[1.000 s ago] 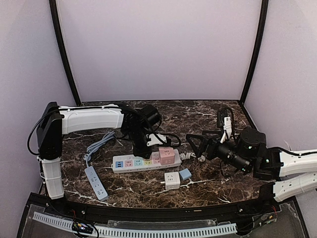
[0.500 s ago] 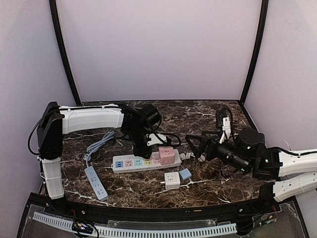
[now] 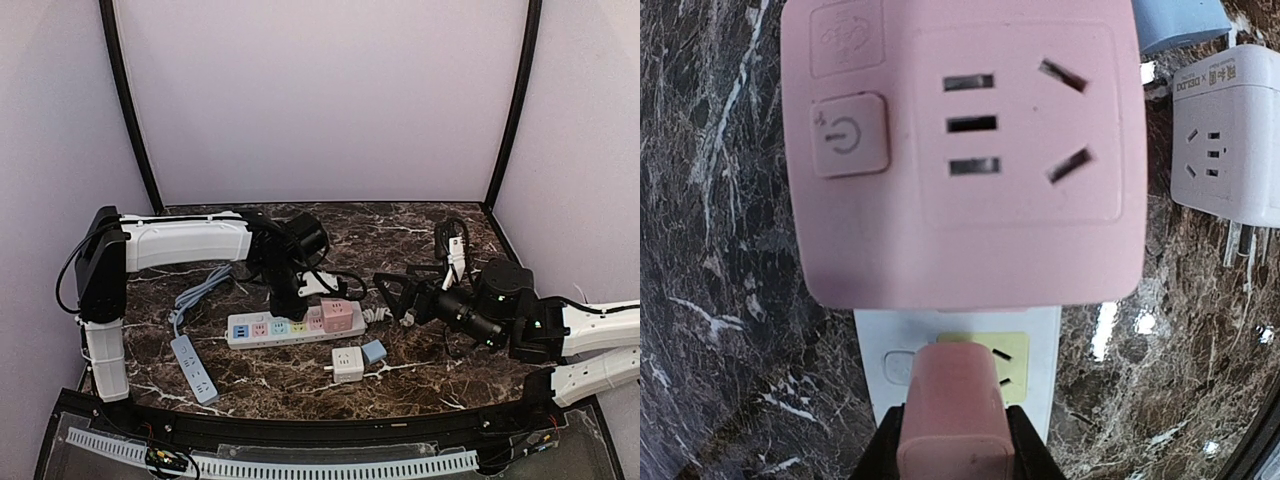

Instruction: Insert the plug

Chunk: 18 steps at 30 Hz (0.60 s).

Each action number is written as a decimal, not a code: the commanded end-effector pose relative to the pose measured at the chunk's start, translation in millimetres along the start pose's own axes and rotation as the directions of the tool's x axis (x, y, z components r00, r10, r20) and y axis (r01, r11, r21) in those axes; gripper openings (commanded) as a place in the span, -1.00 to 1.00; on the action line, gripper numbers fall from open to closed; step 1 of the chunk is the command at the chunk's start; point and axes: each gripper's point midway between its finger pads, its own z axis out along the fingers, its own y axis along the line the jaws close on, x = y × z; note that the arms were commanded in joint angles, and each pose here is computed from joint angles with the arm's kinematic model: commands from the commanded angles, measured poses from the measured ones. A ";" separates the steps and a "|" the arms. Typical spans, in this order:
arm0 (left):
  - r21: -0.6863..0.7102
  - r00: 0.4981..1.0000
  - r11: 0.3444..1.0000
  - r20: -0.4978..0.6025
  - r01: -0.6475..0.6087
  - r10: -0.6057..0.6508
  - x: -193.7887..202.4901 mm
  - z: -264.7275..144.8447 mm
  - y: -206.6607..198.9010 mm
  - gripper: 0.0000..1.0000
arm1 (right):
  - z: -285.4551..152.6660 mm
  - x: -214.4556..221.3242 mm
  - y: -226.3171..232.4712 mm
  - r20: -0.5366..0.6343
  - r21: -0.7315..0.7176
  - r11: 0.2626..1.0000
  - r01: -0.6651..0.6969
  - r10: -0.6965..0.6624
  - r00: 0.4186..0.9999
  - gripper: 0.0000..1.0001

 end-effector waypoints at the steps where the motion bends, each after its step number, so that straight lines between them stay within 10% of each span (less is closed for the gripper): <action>1: 0.012 0.996 1.000 -0.088 0.005 -0.004 23.0 6.6 -5.1 -0.98 | 1.7 -8.0 4.9 0.024 -0.019 1.000 -0.006 0.007 1.000 0.98; 18: 0.035 0.994 0.999 0.111 -0.007 0.003 -9.2 -38.2 -14.0 -0.98 | 1.1 -8.4 5.2 0.026 -0.021 1.000 -0.006 0.006 1.000 0.97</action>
